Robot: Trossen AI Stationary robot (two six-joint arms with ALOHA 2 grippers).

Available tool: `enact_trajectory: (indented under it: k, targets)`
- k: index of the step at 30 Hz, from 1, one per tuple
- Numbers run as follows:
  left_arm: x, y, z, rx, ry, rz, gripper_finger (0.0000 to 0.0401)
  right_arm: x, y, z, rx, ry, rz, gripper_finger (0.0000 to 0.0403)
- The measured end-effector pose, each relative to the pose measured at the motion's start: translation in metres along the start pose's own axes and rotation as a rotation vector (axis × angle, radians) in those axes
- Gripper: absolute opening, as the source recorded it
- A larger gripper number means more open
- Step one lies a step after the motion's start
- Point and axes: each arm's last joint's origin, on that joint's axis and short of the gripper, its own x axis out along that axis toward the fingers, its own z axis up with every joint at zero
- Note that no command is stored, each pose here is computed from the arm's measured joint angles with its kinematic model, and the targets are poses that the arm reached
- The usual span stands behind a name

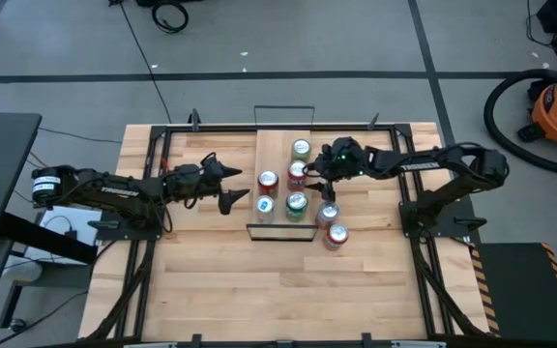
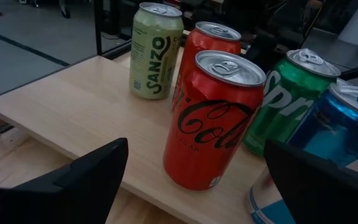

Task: Place canned beverage on shelf
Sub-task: Adjust the red soda can on the shelf

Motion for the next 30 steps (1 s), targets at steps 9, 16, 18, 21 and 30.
enact_trajectory:
  k: [9,16,18,21,30]
  targets:
    - [0.0,0.0,0.0,0.002,0.0,0.0,0.0389,0.001,0.012,-0.001,0.018,0.037,0.042,0.0291]
    - [0.0,0.0,-0.001,0.003,0.007,0.002,0.0389,-0.006,0.022,0.0,0.01,0.068,0.041,0.0291]
    - [0.0,0.0,-0.001,0.004,0.01,0.002,0.0389,-0.013,0.022,0.003,-0.004,0.072,-0.004,0.0291]
    - [0.0,0.0,-0.001,0.004,0.01,0.002,0.0389,-0.028,0.02,0.016,-0.045,0.059,-0.068,0.0291]
    - [0.0,0.0,-0.001,0.026,0.012,0.003,0.0389,-0.064,0.028,0.076,-0.178,0.101,-0.046,0.0291]
